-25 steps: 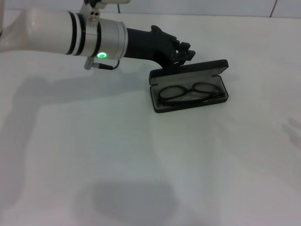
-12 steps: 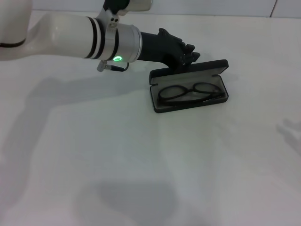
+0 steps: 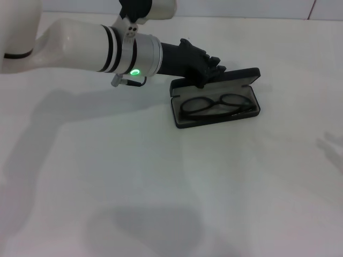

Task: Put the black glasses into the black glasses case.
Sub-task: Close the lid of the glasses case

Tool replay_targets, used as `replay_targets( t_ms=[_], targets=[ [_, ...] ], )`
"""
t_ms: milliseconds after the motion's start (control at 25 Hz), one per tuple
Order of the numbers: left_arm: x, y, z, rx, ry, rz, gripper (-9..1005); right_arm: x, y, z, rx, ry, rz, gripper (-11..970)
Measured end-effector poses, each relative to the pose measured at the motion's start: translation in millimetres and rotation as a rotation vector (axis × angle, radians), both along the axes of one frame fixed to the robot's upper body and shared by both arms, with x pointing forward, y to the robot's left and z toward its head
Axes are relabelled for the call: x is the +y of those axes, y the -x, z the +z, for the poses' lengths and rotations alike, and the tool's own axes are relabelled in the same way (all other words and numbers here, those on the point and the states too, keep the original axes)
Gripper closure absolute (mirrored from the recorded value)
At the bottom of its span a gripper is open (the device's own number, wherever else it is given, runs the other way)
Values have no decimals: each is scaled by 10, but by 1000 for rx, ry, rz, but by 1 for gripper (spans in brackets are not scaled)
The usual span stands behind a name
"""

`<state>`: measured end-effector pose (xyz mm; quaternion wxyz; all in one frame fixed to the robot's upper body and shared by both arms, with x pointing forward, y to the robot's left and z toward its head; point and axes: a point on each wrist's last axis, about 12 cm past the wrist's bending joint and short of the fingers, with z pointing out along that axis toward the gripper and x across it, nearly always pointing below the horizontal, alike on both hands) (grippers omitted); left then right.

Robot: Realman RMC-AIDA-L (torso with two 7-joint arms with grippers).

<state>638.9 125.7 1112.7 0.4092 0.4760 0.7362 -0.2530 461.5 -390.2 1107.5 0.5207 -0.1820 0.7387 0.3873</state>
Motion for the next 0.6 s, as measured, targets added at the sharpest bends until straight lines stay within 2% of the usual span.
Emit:
replay_targets(
  t_ms=[600],
  targets=[
    [10, 12, -28, 11, -14, -4, 776, 11, -61, -8, -4, 4, -14, 676]
  ],
)
